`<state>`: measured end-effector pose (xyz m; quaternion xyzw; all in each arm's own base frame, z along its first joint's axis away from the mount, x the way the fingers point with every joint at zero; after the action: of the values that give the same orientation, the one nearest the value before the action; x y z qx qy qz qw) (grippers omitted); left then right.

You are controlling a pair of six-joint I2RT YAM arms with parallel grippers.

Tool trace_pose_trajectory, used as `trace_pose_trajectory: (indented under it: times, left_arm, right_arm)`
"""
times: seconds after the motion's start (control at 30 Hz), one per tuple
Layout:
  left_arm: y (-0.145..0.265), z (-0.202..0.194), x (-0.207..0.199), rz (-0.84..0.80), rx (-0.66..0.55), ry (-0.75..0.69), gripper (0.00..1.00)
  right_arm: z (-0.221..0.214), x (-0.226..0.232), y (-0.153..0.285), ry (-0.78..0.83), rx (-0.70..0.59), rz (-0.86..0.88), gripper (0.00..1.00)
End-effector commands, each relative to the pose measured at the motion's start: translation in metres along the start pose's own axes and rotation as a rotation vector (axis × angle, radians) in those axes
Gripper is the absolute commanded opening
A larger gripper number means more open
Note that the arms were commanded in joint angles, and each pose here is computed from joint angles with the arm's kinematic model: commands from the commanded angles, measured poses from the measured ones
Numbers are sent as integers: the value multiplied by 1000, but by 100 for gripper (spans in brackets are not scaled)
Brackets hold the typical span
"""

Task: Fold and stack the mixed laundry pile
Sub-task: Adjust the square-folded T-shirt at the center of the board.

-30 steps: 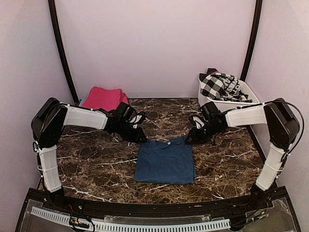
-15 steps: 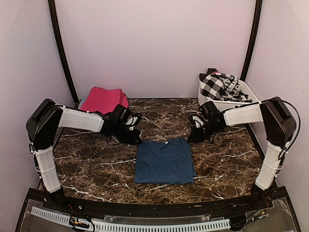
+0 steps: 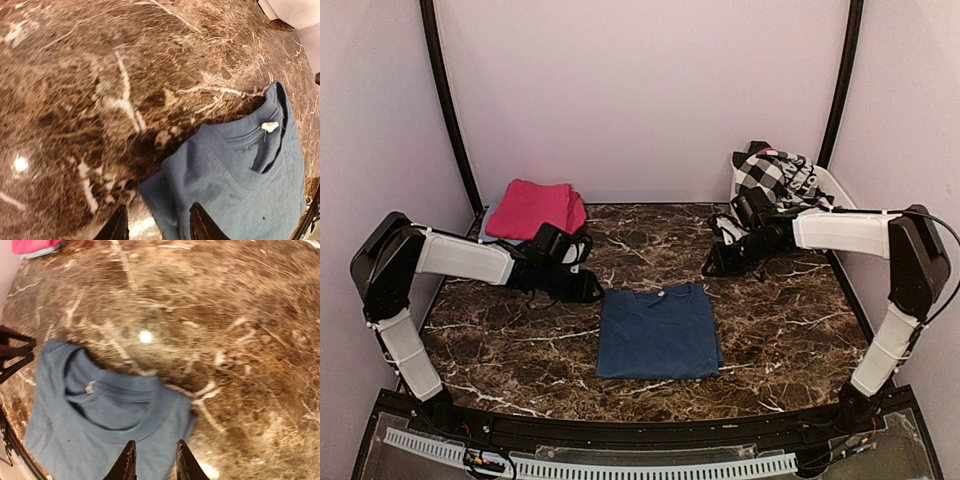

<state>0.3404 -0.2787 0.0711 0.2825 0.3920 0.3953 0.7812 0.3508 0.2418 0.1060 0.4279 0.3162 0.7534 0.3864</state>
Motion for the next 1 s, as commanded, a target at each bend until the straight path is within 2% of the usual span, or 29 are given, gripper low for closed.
trace_pose_trajectory:
  times: [0.0,0.07,0.17,0.37,0.5,0.77,0.97]
  left_arm:
    - [42,-1,6,3,-96,110,41]
    - [49,-14,5,-34,-94,155,41]
    - [54,-35,7,-54,-65,213,40]
    - [57,-76,14,-93,-15,348,36]
    - [63,-82,16,-104,-36,424,35]
    - [70,-90,19,-87,-28,425,35]
    - [74,-90,17,-102,-40,411,36]
  right_arm:
    - [-4,82,38,69,-15,143,27]
    - [-16,115,36,87,27,189,33]
    - [-43,149,20,112,131,190,36]
    - [-82,208,-13,175,259,160,37]
    - [-101,235,-30,214,312,114,37]
    - [-123,259,-56,281,376,-5,37]
    - [-132,253,-73,296,411,-75,37]
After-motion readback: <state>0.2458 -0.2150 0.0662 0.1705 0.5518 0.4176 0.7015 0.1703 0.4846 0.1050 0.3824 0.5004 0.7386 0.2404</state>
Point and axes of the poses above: each gripper's point midway between its finger pads, its own y axis back along the fingers, its own x axis along the line the jaws close on, z = x × y, the point moved 2 cm from there along y, back along the fingers, and after that the axes turned 3 degrees about -y, right-handed, at the moved point
